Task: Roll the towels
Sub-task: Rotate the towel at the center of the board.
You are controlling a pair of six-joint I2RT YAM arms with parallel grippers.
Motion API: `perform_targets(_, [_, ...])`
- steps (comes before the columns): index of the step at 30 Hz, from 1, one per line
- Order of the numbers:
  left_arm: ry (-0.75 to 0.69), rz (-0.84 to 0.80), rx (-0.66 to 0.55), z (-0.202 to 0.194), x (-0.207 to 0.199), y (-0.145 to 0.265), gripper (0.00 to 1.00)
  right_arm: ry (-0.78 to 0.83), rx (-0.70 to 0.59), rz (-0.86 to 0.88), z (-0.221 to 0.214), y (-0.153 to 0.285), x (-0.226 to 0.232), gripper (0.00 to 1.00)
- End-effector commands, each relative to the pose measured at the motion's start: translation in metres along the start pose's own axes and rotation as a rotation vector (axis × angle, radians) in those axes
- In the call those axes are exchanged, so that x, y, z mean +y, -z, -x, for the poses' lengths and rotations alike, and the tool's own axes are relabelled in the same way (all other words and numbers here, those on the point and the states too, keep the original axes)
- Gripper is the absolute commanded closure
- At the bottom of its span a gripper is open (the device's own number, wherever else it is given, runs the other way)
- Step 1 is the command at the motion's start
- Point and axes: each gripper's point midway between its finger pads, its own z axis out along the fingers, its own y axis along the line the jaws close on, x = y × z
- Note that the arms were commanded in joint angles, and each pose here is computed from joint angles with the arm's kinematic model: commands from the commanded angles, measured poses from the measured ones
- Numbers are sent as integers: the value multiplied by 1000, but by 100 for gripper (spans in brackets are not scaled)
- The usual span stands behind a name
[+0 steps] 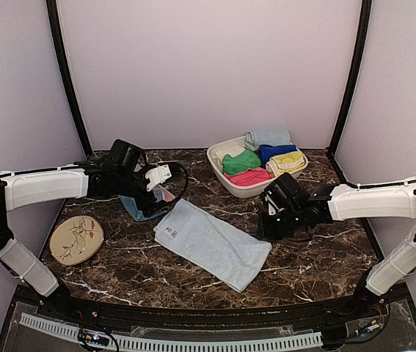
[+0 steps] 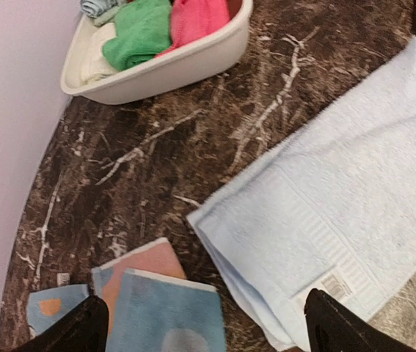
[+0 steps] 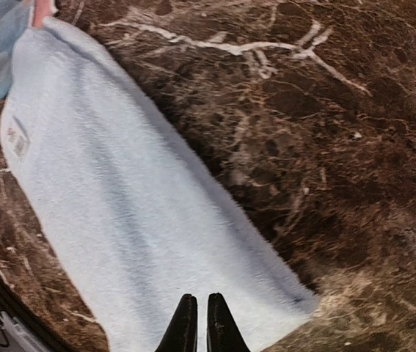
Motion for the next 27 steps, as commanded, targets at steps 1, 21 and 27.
perform_targets(1, [30, -249, 122, -57, -72, -5, 7, 44, 117, -184, -32, -23, -54, 94])
perform_targets(21, [-52, 13, 238, -62, -20, -99, 15, -8, 267, -55, -142, -23, -18, 100])
perform_targets(27, [-96, 141, 209, -41, 18, -103, 7, 52, 315, 11, -161, -32, 19, 100])
